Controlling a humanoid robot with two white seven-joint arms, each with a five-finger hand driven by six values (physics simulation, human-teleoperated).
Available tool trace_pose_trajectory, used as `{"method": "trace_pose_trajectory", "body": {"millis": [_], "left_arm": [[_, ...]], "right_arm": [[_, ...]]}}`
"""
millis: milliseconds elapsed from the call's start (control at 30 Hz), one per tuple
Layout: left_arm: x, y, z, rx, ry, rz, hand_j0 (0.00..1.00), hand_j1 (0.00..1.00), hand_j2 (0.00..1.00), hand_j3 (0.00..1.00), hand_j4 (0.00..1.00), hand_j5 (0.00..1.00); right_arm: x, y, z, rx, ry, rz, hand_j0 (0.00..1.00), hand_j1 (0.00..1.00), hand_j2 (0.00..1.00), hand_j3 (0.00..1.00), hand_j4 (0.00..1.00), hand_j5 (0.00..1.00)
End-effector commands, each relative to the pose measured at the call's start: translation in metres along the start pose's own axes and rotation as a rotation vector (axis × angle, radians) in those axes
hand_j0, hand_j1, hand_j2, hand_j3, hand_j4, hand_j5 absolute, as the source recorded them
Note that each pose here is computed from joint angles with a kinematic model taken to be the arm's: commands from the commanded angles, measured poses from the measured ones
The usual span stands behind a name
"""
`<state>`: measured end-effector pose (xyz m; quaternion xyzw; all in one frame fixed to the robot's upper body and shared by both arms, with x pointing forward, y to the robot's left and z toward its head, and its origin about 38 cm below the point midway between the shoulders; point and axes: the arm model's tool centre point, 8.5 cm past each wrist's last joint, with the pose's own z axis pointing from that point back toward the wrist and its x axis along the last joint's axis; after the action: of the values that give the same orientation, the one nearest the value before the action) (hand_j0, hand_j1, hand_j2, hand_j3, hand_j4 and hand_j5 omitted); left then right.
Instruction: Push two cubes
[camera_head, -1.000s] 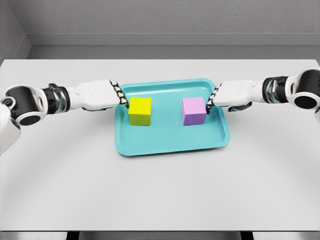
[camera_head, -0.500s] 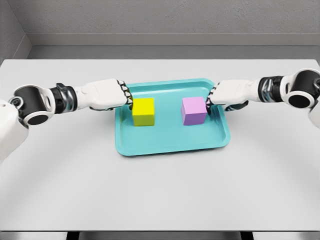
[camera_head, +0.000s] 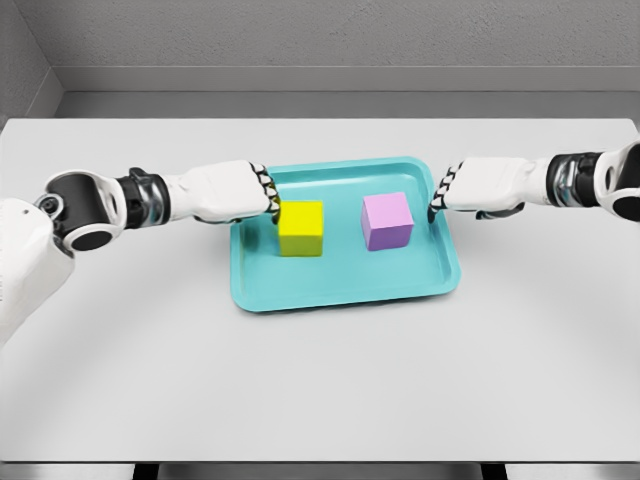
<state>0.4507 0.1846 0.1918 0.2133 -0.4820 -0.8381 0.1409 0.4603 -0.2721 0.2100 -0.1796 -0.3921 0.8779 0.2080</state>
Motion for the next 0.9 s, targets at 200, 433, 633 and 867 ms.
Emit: {"method": "trace_pose_trajectory", "body": {"millis": [200, 433, 633, 867], "left_arm": [[0.004, 0.004, -0.006, 0.014, -0.012, 0.002, 0.74, 0.74, 0.74, 0.74, 0.74, 0.74], [0.003, 0.003, -0.004, 0.010, -0.007, 0.002, 0.74, 0.74, 0.74, 0.74, 0.74, 0.74], [-0.003, -0.002, 0.001, 0.001, 0.010, 0.011, 0.74, 0.74, 0.74, 0.74, 0.74, 0.74], [-0.004, -0.004, 0.003, -0.001, 0.016, 0.016, 0.74, 0.74, 0.74, 0.74, 0.74, 0.74]], "right_arm": [[-0.007, 0.015, -0.019, 0.013, 0.003, -0.081, 0.72, 0.72, 0.72, 0.72, 0.72, 0.72], [0.004, -0.002, -0.026, -0.024, -0.030, -0.051, 0.72, 0.72, 0.72, 0.72, 0.72, 0.72], [0.016, -0.013, -0.027, -0.045, -0.057, -0.015, 0.72, 0.72, 0.72, 0.72, 0.72, 0.72], [0.014, -0.012, -0.028, -0.038, -0.049, -0.014, 0.72, 0.72, 0.72, 0.72, 0.72, 0.72]]}}
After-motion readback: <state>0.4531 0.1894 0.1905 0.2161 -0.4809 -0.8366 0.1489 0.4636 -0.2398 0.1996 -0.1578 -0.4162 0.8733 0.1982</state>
